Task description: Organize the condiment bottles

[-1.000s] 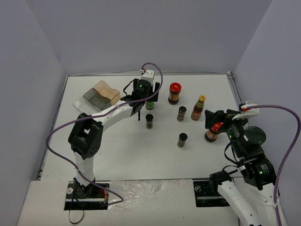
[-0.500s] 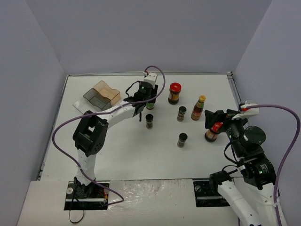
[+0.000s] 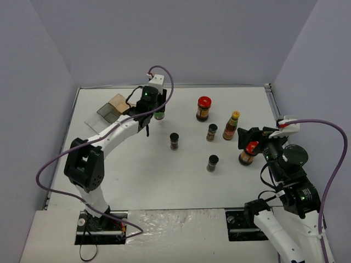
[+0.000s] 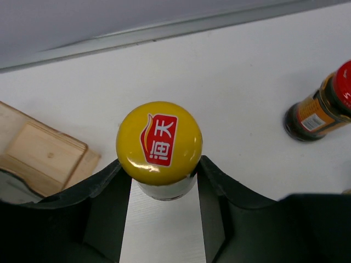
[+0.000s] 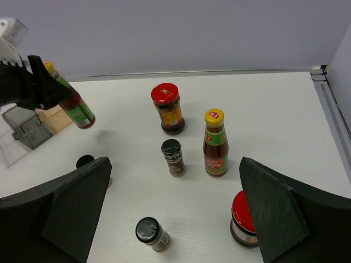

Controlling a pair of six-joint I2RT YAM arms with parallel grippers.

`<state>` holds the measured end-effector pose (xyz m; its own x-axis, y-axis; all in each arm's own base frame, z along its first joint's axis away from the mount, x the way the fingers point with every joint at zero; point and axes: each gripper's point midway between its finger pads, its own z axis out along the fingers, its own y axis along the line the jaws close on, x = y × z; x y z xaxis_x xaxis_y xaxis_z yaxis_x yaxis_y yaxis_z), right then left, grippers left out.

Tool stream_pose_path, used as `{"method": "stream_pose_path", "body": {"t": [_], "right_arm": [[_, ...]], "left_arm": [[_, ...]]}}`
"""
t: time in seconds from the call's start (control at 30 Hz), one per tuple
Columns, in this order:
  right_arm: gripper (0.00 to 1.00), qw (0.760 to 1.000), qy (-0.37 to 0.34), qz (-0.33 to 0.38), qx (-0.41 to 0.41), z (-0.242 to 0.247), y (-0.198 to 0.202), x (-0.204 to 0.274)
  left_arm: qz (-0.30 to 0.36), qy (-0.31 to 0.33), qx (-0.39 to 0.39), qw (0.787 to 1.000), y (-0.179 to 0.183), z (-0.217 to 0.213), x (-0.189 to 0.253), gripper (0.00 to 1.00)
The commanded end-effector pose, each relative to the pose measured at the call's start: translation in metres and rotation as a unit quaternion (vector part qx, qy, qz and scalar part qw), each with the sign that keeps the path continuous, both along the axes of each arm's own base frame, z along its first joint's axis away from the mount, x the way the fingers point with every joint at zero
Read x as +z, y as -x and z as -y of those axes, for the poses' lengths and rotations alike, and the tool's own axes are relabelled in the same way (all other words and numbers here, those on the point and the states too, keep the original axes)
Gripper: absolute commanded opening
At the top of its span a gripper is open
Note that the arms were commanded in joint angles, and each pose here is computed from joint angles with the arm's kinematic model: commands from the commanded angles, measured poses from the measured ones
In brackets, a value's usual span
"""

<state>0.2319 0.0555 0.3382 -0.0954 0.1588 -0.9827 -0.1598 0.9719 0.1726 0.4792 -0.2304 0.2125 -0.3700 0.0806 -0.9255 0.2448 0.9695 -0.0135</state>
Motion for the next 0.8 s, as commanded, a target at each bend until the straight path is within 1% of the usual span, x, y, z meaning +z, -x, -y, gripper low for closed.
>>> {"method": "stream_pose_path", "body": {"t": [0.0,0.1,0.17,0.33,0.47,0.77], "right_arm": [[1.00,0.999,-0.004,0.032,0.010,-0.007,-0.011,0.016],[1.00,1.000,-0.004,0.030,0.009,-0.008,-0.014,0.016],[1.00,1.000,-0.003,0.028,0.009,-0.008,-0.016,0.015],[1.00,1.000,-0.003,0.029,0.009,-0.009,-0.020,0.014],[1.00,1.000,0.003,0.025,0.010,-0.010,-0.022,0.011],[1.00,0.999,0.010,0.014,0.030,-0.018,-0.026,0.003]], "left_arm": [[0.177,0.061,0.058,0.981,-0.011,-0.058,0.164,0.00],[0.178,0.057,0.084,0.979,-0.021,-0.090,0.169,0.00],[0.175,0.052,0.108,0.977,-0.033,-0.116,0.164,0.00],[0.176,0.052,0.133,0.974,-0.058,-0.151,0.160,0.00],[0.165,0.045,0.152,0.973,-0.082,-0.173,0.143,0.00],[0.154,0.037,0.165,0.974,-0.119,-0.196,0.116,0.00]]}}
